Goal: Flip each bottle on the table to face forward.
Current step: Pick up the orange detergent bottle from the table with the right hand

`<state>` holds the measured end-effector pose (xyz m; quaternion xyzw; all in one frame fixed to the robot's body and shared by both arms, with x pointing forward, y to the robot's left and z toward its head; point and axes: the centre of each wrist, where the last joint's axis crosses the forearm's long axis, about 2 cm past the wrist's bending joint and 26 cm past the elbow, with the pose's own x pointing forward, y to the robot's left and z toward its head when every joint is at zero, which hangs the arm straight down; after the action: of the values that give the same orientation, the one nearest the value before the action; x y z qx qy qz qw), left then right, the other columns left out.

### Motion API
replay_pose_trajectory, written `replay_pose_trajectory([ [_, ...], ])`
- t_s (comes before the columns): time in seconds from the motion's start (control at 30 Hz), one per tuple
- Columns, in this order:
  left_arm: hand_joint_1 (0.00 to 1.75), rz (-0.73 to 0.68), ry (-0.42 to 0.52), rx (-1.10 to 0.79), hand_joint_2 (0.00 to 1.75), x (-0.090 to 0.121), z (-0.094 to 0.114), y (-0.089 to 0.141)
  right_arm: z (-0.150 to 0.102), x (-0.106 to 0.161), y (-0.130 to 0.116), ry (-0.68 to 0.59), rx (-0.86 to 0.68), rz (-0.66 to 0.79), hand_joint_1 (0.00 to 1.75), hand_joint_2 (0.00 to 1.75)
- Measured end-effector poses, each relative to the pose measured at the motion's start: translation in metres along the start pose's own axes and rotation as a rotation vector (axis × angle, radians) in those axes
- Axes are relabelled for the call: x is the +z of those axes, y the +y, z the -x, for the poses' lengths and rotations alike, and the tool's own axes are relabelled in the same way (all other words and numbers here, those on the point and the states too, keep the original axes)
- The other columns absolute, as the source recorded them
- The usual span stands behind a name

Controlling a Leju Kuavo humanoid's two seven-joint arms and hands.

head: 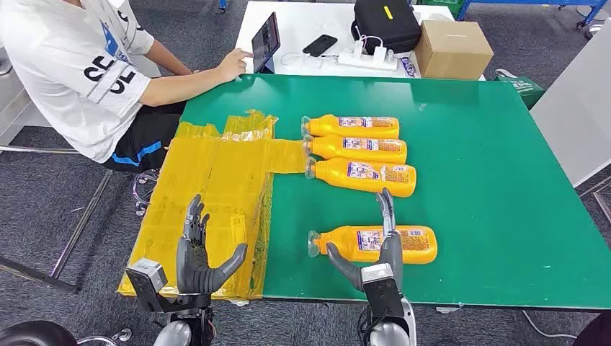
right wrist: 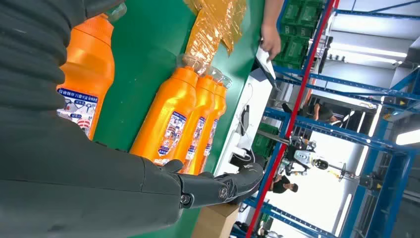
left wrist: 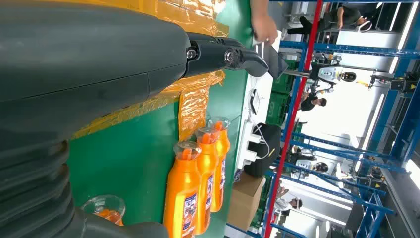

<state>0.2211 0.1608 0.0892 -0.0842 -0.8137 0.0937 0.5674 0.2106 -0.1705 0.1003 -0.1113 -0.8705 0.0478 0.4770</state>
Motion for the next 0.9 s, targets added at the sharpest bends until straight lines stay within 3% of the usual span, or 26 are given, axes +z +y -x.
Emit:
replay_pose_trajectory([
  [0.9,0.0,0.008,0.011,0.005,1.75,0.0008,0.0021,-0.0002,0.0031,0.0077,0.0081,0.053,-0.097,0.046,0.0,1.75],
])
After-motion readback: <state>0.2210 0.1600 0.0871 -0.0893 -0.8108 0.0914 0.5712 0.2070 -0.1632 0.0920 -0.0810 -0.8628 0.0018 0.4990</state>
